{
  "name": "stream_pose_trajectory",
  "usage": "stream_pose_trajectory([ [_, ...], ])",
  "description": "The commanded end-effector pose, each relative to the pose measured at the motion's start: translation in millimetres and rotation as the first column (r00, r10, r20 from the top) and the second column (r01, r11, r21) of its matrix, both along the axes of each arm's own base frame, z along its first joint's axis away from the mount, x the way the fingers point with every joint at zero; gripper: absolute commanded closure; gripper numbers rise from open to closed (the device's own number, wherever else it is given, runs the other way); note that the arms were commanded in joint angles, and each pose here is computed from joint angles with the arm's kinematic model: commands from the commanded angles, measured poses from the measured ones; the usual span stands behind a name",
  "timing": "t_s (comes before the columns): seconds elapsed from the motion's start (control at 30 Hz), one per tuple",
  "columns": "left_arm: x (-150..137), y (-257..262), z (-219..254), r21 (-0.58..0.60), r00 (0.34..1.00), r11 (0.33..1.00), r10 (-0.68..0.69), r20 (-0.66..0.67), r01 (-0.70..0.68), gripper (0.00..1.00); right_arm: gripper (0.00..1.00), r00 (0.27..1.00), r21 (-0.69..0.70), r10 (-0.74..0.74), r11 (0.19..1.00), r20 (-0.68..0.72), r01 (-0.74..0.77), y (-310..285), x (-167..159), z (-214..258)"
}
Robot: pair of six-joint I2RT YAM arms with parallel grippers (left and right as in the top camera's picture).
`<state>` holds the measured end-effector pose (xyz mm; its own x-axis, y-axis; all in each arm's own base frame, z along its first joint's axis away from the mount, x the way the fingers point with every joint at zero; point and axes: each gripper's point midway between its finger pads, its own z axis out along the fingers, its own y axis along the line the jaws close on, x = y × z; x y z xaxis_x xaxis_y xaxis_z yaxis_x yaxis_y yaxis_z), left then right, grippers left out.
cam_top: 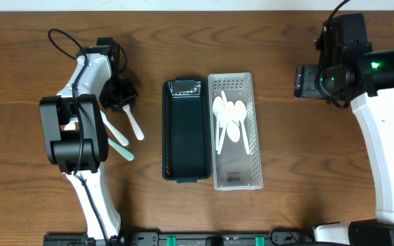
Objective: Pack container
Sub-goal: 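Lower the left gripper and grasp a white fork by its handle, then carry the fork into the dark tray and open the left gripper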
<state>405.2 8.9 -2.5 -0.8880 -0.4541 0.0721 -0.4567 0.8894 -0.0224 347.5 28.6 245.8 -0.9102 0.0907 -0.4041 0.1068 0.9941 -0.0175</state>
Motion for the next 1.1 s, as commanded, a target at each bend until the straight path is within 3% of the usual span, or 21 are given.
stream_pose_trajectory([
  [0.0,-4,0,-7,-0.002,1.000,1.000,-0.009,-0.027,0.009,0.76,0.24,1.000,-0.021,0.001,1.000,-0.017,-0.001,-5,0,-6],
  [0.2,-2,0,16,0.000,1.000,1.000,-0.010,0.008,0.010,0.81,0.23,1.000,-0.021,0.001,1.000,-0.017,-0.001,-5,0,-6],
  [0.23,-1,-1,25,0.001,1.000,1.000,-0.012,0.019,0.012,0.86,0.23,1.000,-0.022,0.003,1.000,-0.017,-0.003,-5,0,-6],
  [0.43,-5,-17,98,0.001,0.991,0.999,-0.049,0.125,0.049,0.85,0.23,1.000,-0.027,0.018,0.999,-0.018,-0.018,-5,0,-6],
  [0.7,-39,-105,198,-0.024,0.906,0.962,-0.248,0.342,0.272,0.92,0.23,1.000,-0.027,0.018,0.999,-0.010,-0.018,-5,2,-5],
  [0.83,-56,-153,206,-0.018,0.854,0.916,-0.366,0.369,0.401,0.93,0.23,1.000,-0.026,0.018,0.999,-0.009,-0.018,-5,3,-5],
  [1.07,-70,-187,165,0.035,0.826,0.868,-0.483,0.291,0.496,0.94,0.23,1.000,-0.026,0.018,0.999,-0.008,-0.018,-4,3,-5],
])
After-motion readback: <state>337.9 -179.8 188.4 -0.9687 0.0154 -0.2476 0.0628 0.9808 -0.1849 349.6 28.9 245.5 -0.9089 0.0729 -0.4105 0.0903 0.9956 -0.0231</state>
